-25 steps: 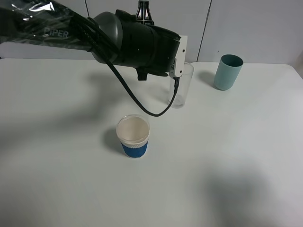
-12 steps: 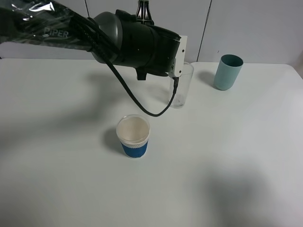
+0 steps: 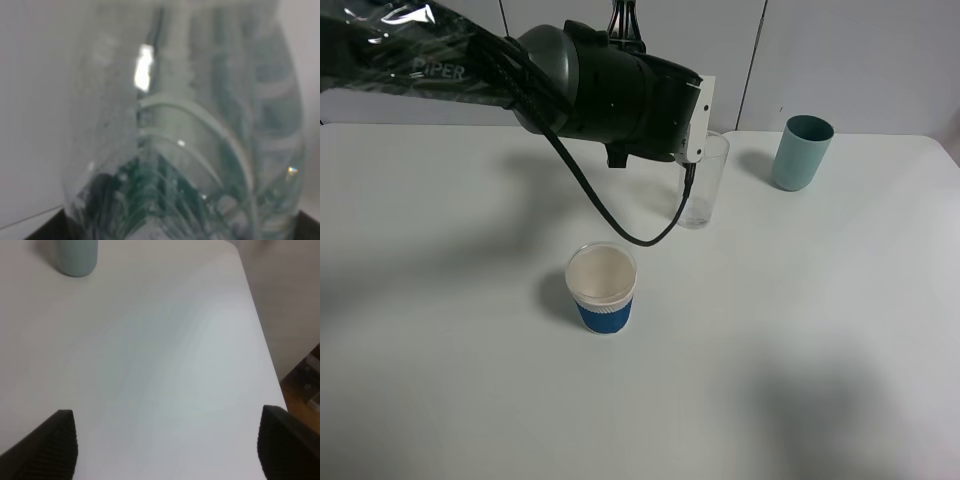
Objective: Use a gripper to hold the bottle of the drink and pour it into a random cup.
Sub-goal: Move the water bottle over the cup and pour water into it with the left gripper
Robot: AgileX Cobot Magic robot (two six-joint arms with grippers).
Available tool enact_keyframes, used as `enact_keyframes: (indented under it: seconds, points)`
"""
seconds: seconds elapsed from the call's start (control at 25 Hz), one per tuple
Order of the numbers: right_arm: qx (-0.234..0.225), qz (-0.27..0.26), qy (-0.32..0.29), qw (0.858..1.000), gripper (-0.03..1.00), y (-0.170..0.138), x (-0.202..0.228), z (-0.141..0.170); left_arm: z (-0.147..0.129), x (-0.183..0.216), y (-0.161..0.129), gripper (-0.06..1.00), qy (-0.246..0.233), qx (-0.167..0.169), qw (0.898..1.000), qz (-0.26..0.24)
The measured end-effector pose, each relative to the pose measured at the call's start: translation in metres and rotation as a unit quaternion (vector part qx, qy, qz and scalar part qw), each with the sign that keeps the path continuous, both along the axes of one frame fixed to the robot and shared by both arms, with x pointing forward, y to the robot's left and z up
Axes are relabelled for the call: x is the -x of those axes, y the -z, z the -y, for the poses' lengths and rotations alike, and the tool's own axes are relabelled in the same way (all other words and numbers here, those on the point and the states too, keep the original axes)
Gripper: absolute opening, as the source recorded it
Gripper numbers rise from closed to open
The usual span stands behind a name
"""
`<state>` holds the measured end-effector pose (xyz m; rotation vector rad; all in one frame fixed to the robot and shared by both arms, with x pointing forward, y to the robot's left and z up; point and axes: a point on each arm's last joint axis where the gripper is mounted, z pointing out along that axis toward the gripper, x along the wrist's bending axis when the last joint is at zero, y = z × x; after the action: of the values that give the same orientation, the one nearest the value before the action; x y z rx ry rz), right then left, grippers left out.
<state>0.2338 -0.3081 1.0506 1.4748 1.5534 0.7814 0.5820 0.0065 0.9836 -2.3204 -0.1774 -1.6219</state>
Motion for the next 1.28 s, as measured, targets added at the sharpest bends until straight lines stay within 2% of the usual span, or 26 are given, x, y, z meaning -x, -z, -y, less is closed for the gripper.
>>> enact_keyframes:
  seconds: [0.16,1.28]
  points:
    - [0.000,0.000,0.000,1.000,0.74,0.0000,0.0000,0.0000,-0.0001,0.0000,0.0000,0.50,0.004,-0.012,1.000,-0.004]
    - [0.000,0.000,0.000,1.000,0.74,0.0000,0.0000,0.0000,0.0002,-0.0007,0.0050,0.50,0.006,-0.033,0.999,-0.009]
